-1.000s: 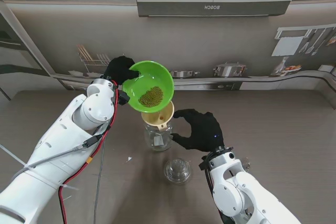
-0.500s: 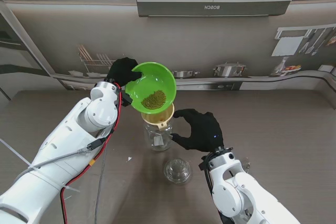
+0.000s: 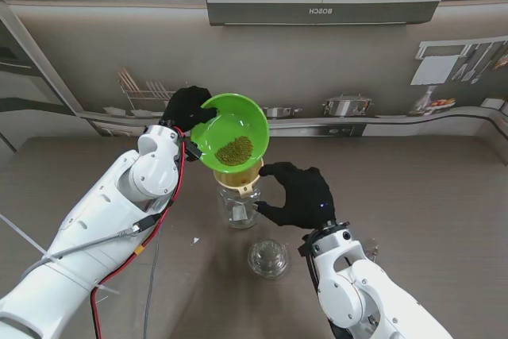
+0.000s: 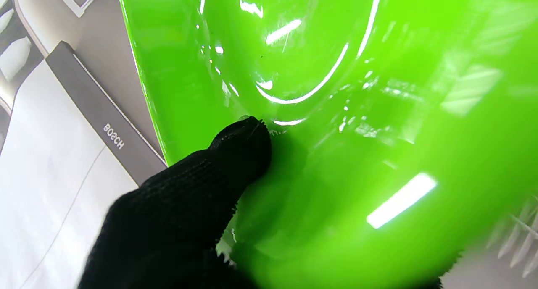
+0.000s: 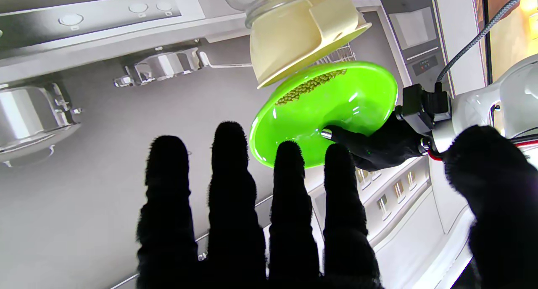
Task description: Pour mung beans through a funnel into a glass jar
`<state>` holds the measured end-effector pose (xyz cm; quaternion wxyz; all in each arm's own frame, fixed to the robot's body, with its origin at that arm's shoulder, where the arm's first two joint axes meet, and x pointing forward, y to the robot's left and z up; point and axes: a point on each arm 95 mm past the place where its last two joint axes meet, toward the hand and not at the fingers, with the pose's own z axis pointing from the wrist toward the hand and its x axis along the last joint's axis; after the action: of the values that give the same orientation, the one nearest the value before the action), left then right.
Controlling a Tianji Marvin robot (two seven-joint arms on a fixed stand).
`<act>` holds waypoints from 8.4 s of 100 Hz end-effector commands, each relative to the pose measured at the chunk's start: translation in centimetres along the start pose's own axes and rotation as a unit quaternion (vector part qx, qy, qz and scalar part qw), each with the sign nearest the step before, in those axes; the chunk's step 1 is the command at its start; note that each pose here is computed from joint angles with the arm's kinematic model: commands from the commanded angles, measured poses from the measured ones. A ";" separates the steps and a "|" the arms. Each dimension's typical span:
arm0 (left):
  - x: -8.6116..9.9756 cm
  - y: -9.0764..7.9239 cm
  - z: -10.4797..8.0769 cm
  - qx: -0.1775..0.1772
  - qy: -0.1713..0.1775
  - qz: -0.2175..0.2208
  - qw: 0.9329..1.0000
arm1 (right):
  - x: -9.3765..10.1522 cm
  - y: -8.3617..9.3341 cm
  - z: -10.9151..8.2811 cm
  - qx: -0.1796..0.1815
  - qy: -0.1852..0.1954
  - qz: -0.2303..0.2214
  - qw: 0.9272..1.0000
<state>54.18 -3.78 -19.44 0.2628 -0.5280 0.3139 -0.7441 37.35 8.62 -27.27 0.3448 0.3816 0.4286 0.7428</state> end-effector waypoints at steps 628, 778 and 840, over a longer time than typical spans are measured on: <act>-2.8 -3.9 -3.1 0.054 -0.063 -0.029 0.996 | -0.3 -0.3 2.4 0.022 -0.005 -0.033 0.999; -17.5 0.4 -12.5 0.015 -0.307 -0.039 0.951 | -0.8 -0.4 2.3 0.035 -0.008 -0.042 0.998; -18.5 2.3 -12.8 -0.015 -0.343 -0.036 0.939 | -0.9 -0.3 2.2 0.039 -0.007 -0.040 0.998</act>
<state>47.57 11.10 -35.57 0.3316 -0.7583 0.1941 -0.5266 39.96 8.62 -26.97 0.3688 0.3815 0.4644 0.7091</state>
